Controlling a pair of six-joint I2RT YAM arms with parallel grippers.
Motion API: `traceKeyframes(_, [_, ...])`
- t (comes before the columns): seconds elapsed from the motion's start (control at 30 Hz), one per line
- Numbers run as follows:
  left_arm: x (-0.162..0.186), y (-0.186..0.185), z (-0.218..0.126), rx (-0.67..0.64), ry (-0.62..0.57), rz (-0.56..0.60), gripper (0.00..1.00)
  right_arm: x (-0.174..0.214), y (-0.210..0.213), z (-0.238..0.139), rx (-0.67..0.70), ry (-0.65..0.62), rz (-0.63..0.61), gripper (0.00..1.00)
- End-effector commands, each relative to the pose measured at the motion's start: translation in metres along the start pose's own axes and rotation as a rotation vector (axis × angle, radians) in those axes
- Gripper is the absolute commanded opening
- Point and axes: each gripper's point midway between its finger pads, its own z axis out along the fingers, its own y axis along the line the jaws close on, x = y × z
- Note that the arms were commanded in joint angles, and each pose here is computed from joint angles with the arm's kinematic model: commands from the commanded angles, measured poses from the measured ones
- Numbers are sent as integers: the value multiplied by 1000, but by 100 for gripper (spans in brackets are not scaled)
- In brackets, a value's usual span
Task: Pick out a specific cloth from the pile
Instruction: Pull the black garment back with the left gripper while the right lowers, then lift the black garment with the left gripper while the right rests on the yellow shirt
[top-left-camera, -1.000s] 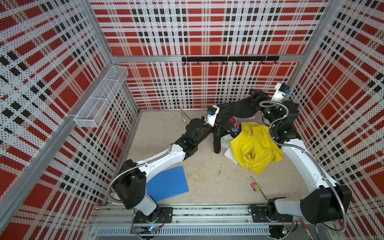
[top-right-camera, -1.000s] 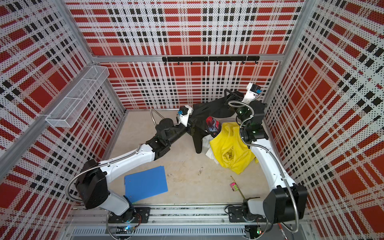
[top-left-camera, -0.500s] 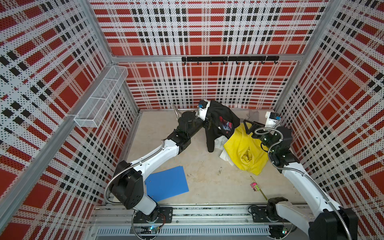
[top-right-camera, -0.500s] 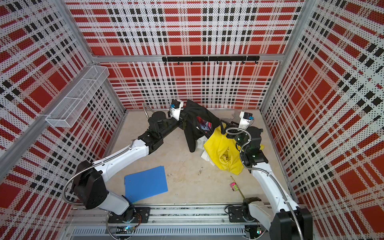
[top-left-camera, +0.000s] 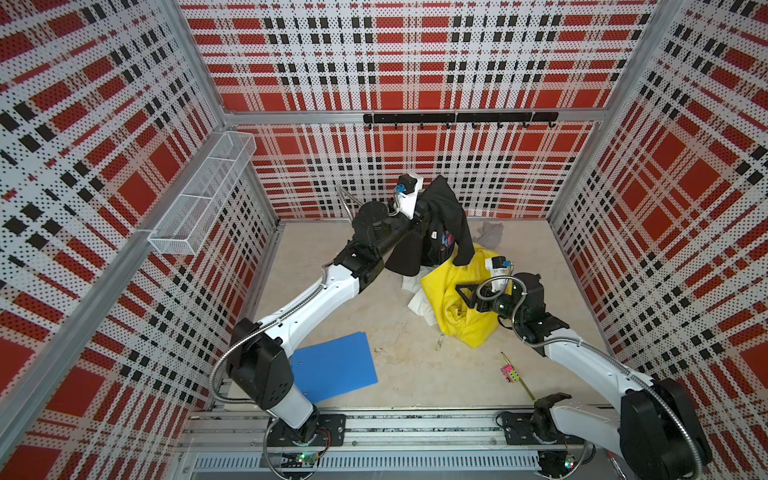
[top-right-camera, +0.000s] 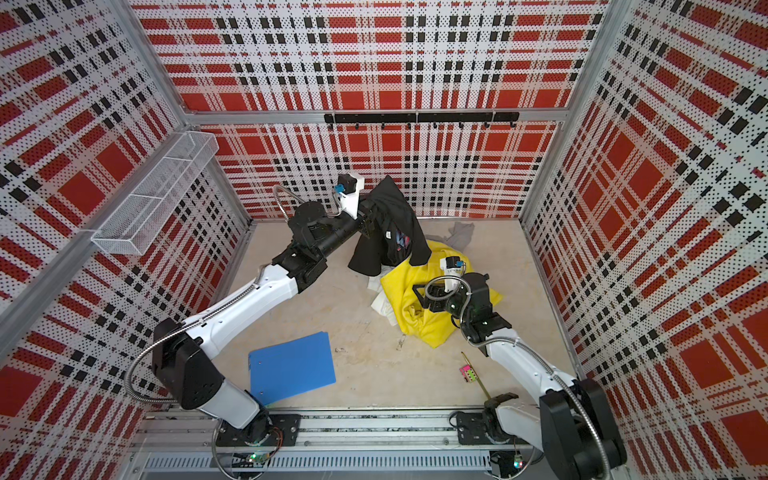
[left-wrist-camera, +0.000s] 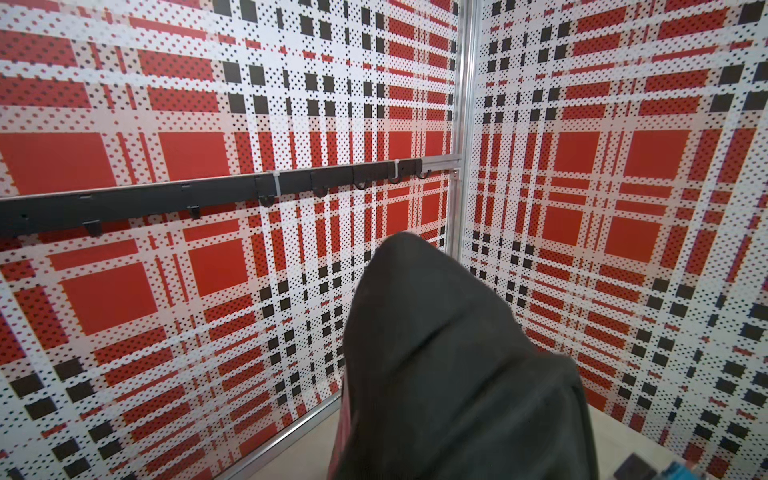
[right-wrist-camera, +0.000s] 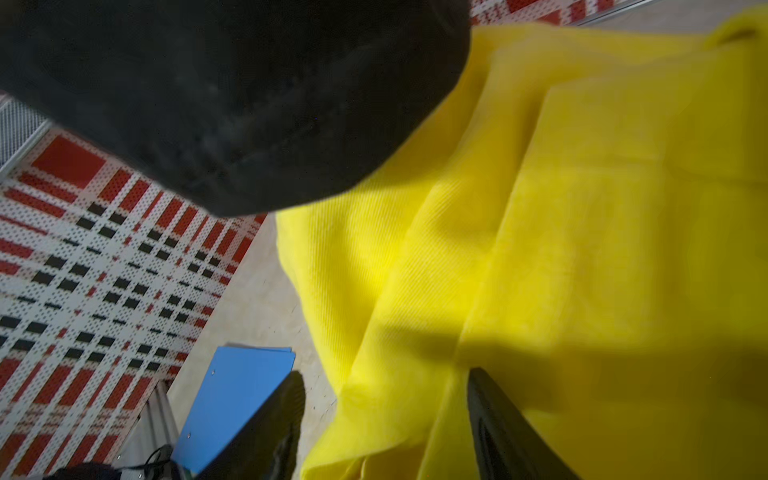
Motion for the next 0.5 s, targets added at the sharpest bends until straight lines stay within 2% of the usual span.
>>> traceKeyframes(0.0, [-70, -14, -2, 31, -173, 35, 2, 3, -15, 11, 46, -22, 17, 66])
traceKeyframes(0.13, [-105, -19, -3, 43, -231, 50, 2, 18, -49, 21, 174, 2, 52, 73])
traceKeyframes(0.47, [-176, -24, -33, 57, -369, 82, 1, 21, -90, 27, 356, -30, 114, 75])
